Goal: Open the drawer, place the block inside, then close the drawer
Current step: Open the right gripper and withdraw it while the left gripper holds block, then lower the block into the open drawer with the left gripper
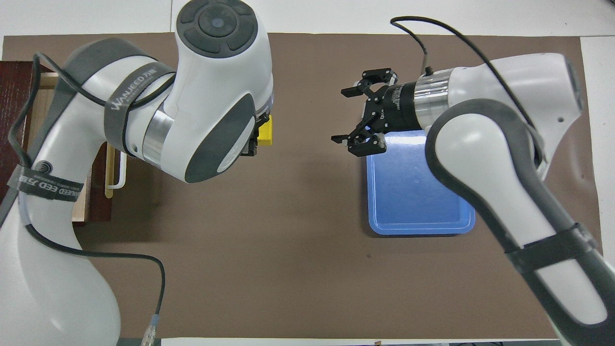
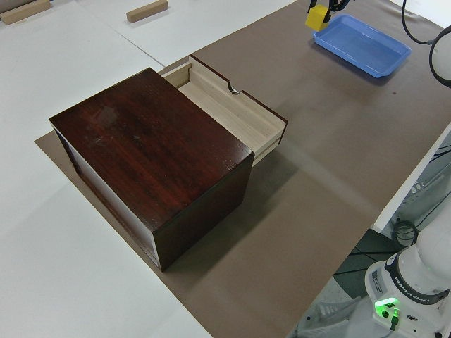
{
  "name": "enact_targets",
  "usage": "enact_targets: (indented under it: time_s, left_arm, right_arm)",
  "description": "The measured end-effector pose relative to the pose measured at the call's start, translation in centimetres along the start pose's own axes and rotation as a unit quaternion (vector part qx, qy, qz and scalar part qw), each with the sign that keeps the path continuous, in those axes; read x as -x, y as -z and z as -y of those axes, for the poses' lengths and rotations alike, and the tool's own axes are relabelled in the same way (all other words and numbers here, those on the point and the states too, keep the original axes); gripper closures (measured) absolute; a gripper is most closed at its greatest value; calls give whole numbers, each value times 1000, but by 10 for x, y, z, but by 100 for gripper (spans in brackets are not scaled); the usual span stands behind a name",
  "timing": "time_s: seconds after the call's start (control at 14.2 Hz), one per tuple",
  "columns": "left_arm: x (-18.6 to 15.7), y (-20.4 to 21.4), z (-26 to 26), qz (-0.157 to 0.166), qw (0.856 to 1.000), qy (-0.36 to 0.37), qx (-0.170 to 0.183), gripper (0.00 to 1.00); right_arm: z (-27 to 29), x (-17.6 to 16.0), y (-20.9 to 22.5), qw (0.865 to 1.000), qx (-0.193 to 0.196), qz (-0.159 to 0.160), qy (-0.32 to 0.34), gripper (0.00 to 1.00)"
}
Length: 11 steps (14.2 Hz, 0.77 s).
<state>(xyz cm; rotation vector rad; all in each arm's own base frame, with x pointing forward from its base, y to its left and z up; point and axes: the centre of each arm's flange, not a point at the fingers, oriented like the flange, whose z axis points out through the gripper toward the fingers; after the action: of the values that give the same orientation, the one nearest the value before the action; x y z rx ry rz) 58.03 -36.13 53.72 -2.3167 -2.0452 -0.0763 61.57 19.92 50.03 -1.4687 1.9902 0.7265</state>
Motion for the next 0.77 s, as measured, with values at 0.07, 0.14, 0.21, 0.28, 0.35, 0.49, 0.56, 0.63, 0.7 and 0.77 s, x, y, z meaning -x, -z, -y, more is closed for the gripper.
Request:
enact_targets:
  time_s: [0.07, 0.14, 0.21, 0.28, 0.35, 0.49, 0.56, 0.63, 0.7, 0.77]
  left_arm:
    - [-18, 0, -8, -1, 1000, 2, 0, 45]
    - [-40, 2, -16, 0, 1000, 3, 2, 45]
    - [-63, 7, -23, 2, 1000, 0, 5, 45]
    - [-90, 14, -28, 7, 1000, -1, 10, 45]
    - [-119, 25, -32, 17, 1000, 0, 15, 45]
    - [-184, 48, -32, 31, 999, -6, 26, 45]
    - [-213, 55, -30, 33, 999, -8, 24, 45]
    - [-239, 57, -28, 33, 999, -10, 20, 45]
    - [-261, 55, -28, 33, 999, -13, 17, 45]
    - [-280, 52, -29, 32, 999, -15, 14, 45]
  right_arm:
    - [13, -13, 22, 1000, -4, -12, 3, 0]
    - [23, -24, 44, 999, -7, -29, 18, 0]
    - [31, -33, 65, 998, -8, -46, 38, 0]
    - [36, -39, 83, 996, -9, -60, 60, 0]
    - [39, -46, 98, 994, -7, -72, 86, 0]
    - [43, -62, 121, 980, 13, -107, 167, 0]
    - [42, -69, 130, 968, 30, -127, 214, 0]
    - [40, -76, 138, 953, 50, -143, 264, 0]
    - [38, -83, 147, 934, 71, -155, 314, 0]
    - [36, -90, 158, 910, 92, -169, 366, 0]
